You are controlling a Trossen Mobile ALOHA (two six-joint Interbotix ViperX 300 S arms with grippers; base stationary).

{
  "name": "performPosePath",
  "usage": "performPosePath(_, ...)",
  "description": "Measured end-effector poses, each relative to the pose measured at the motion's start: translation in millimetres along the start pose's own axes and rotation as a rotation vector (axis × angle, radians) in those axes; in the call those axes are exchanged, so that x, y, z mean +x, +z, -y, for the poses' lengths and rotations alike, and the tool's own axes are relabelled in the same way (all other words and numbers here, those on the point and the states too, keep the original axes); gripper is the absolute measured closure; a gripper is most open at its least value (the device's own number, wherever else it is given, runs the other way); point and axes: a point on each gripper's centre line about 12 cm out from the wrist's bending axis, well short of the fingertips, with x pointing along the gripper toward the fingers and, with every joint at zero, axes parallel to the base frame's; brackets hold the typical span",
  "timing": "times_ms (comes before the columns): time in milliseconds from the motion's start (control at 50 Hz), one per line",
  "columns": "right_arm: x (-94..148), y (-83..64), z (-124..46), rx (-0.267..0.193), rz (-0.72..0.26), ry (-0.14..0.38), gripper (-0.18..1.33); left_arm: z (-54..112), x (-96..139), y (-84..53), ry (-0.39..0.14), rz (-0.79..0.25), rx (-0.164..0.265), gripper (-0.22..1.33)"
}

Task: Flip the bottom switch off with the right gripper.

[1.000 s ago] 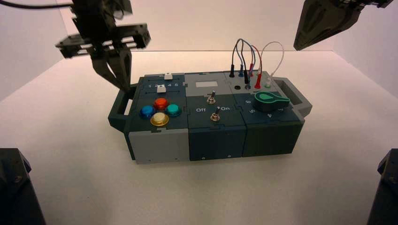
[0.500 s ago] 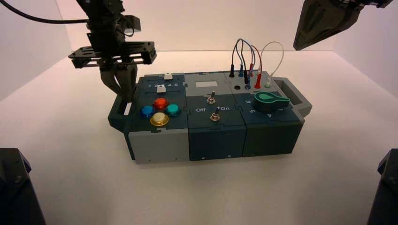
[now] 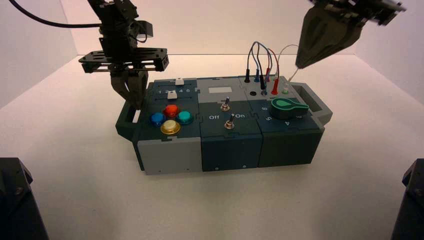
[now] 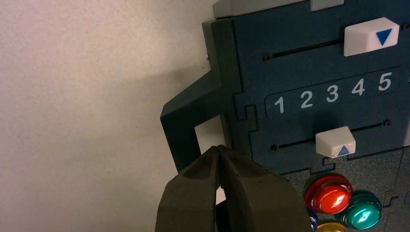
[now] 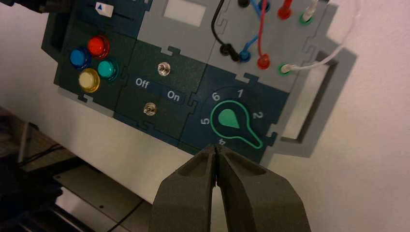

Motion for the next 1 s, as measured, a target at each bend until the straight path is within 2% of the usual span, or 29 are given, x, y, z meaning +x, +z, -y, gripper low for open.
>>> performPosePath(280,14,-1.4,0.0,0.073,-0.057,0.002,1.29,-0.3,0,0.0,0.002,-0.001,0.002,1.28)
performPosePath(580,31,-2.3,1.5,0.129,-0.112,-0.002,1.29,-1.1,1,-1.0,0.004,-0.005,0.002,1.28)
performPosePath(700,41,-1.6,-1.4,0.154,-0.124,0.011,1.29,-0.8,1,-1.0,0.004,-0.004,0.003,1.28)
performPosePath(800,58,-1.8,-9.2,0.173,-0.147,0.027,1.29,-0.6,1,-0.8,0.003,-0.002,0.002,1.28)
performPosePath(1000,82,-5.3,-21.3,0.180,-0.176,0.038,1.29,-1.0,2,-1.3,0.003,0.002,0.003,1.28)
